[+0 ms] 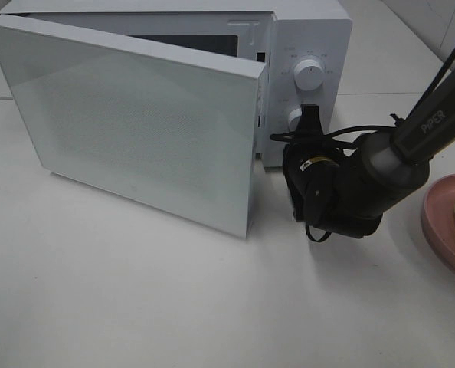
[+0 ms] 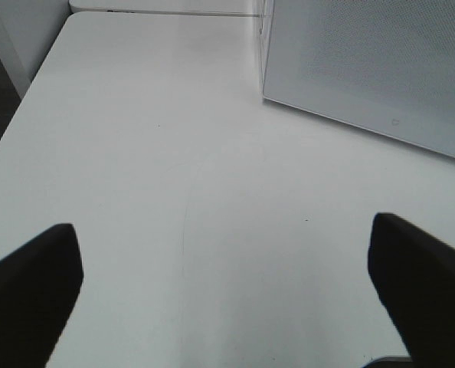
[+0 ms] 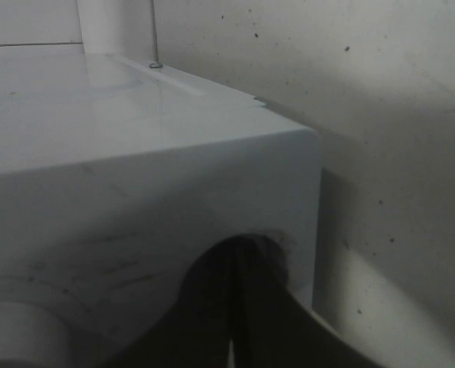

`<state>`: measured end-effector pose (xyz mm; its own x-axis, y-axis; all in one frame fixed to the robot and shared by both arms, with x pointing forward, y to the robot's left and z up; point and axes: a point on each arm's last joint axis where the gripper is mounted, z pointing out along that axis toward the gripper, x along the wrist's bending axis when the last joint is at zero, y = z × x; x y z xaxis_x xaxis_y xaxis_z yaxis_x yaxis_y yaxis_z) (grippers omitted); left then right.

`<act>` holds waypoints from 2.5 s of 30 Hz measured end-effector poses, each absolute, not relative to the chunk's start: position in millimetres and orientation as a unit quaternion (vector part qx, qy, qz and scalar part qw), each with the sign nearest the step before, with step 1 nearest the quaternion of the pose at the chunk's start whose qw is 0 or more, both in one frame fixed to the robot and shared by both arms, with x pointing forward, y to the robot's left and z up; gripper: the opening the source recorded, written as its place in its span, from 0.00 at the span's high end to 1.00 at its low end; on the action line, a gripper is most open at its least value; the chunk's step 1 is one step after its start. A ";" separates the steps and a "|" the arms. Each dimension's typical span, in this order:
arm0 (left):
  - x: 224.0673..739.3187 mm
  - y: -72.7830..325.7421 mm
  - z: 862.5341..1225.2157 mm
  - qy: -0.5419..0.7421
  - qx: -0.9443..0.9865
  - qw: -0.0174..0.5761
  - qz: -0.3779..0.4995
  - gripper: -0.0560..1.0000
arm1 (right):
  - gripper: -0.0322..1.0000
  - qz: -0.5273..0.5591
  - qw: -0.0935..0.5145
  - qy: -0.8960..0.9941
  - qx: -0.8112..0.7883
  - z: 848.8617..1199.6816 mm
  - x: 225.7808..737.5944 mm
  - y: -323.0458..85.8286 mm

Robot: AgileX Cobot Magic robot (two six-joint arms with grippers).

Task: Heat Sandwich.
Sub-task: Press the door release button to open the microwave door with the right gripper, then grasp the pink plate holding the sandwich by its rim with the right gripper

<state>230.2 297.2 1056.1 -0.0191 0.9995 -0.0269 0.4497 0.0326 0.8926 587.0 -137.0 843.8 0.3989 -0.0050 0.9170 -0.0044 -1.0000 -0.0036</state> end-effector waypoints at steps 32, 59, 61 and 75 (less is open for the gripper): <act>230.2 297.2 1056.1 0.613 0.591 0.375 0.366 0.04 | 0.96 -0.501 0.024 -0.007 -0.865 854.3 588.5 -136.4; 230.2 297.2 1056.1 0.613 0.591 0.375 0.366 0.04 | 0.95 -0.412 0.028 -0.187 -0.891 899.4 522.1 -157.0; 230.2 297.2 1056.1 0.613 0.591 0.375 0.366 0.04 | 0.95 -0.391 0.020 -0.259 -0.883 908.2 515.3 -155.5; 230.2 297.2 1056.1 0.613 0.591 0.375 0.366 0.04 | 0.91 -0.300 -0.040 -0.645 -0.702 926.6 486.8 -152.5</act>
<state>230.2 297.2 1056.1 -0.0191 0.9995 -0.0269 0.4497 0.0326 0.8926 486.8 -152.5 926.6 -0.0110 0.9292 0.3694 0.8814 -0.1655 0.4425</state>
